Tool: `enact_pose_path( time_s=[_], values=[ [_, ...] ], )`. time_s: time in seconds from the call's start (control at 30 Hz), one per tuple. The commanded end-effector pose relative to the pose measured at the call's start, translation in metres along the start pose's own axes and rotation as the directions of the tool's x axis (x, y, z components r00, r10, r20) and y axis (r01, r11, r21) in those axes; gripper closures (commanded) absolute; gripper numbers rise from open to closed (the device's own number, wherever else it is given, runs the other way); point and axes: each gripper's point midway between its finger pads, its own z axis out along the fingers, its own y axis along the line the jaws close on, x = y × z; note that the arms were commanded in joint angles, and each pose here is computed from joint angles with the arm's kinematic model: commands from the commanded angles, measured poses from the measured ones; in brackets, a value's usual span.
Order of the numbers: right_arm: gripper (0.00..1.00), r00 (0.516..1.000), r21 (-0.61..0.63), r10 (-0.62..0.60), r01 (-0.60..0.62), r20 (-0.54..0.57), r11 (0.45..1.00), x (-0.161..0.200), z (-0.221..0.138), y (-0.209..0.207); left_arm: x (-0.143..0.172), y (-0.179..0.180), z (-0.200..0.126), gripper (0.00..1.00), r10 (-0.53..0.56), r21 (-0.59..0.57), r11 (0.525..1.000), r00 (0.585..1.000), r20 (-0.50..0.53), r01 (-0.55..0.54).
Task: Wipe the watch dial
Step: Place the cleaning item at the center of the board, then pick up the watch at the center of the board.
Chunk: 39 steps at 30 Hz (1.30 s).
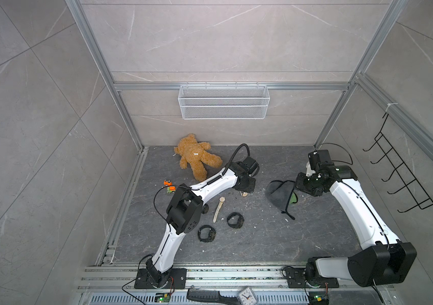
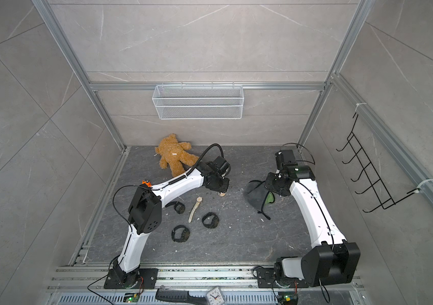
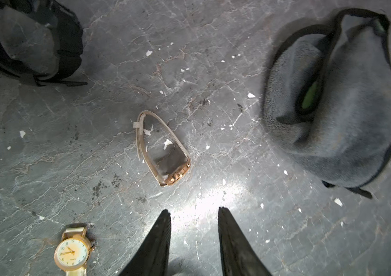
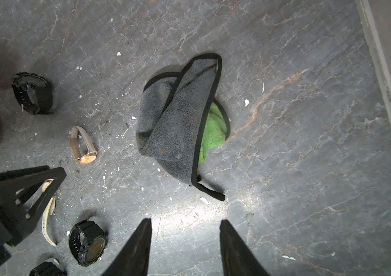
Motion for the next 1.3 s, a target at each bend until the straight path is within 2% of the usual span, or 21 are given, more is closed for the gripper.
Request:
enact_pose_path(
  time_s=[0.0, 0.23, 0.57, 0.87, 1.27],
  values=[
    [0.51, 1.0, 0.018, 0.014, -0.014, -0.001, 1.0, 0.007, -0.004, -0.006, 0.005, 0.007, 0.004, 0.64, -0.053, -0.047, 0.998, 0.997, -0.048, 0.05],
    [0.51, 1.0, 0.017, 0.011, -0.011, -0.004, 1.0, 0.012, -0.003, -0.008, 0.004, 0.01, 0.028, 0.64, -0.064, -0.079, 0.995, 0.994, -0.087, 0.057],
    [0.49, 1.0, 0.031, 0.022, -0.022, -0.003, 0.999, 0.018, -0.002, -0.013, -0.002, 0.025, 0.045, 0.63, -0.11, -0.116, 0.989, 0.988, -0.112, 0.097],
    [0.49, 1.0, 0.044, 0.007, -0.006, -0.011, 0.999, 0.018, 0.001, -0.015, -0.012, 0.029, 0.053, 0.63, -0.131, -0.101, 0.988, 0.986, -0.107, 0.121],
    [0.5, 1.0, 0.087, -0.002, 0.003, -0.008, 0.996, 0.015, 0.003, -0.021, -0.006, 0.028, 0.061, 0.64, -0.159, -0.077, 0.986, 0.975, -0.155, 0.148]
  ],
)
